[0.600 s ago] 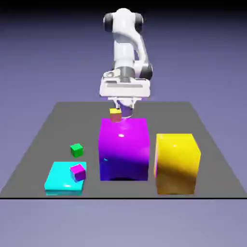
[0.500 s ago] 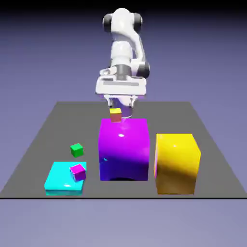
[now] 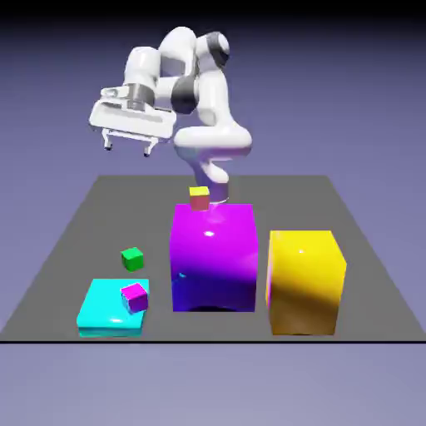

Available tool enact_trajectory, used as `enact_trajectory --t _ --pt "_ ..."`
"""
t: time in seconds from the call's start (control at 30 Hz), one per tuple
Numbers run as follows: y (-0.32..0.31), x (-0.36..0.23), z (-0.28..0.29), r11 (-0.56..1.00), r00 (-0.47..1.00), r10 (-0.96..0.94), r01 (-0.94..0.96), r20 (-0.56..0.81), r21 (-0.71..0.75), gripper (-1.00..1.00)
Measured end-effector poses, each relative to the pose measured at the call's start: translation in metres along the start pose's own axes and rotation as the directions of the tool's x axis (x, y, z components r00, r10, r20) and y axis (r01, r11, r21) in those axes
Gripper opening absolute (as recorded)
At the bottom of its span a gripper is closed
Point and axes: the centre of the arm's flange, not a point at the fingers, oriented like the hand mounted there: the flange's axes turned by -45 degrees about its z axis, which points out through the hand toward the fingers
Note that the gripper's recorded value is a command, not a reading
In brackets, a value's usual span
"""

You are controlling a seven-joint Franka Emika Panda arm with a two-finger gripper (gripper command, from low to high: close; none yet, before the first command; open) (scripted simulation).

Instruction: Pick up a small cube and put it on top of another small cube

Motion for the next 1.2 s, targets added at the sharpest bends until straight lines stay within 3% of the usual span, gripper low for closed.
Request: enact_trajectory --t 0.3,0.6,0.93,1.2 --pt "0.065 -0.099 -0.008 0.999 0.999 -0.034 0.032 0.035 0.041 0.00" --pt "0.088 -0.208 0.021 0.985 0.995 -0.084 0.075 0.050 0.157 0.00" --pt "0.059 -0.308 0.095 0.921 0.984 -0.176 0.164 0.002 0.353 0.00" --pt "0.003 -0.354 0.175 0.830 0.963 -0.253 0.263 -0.087 0.492 0.00"
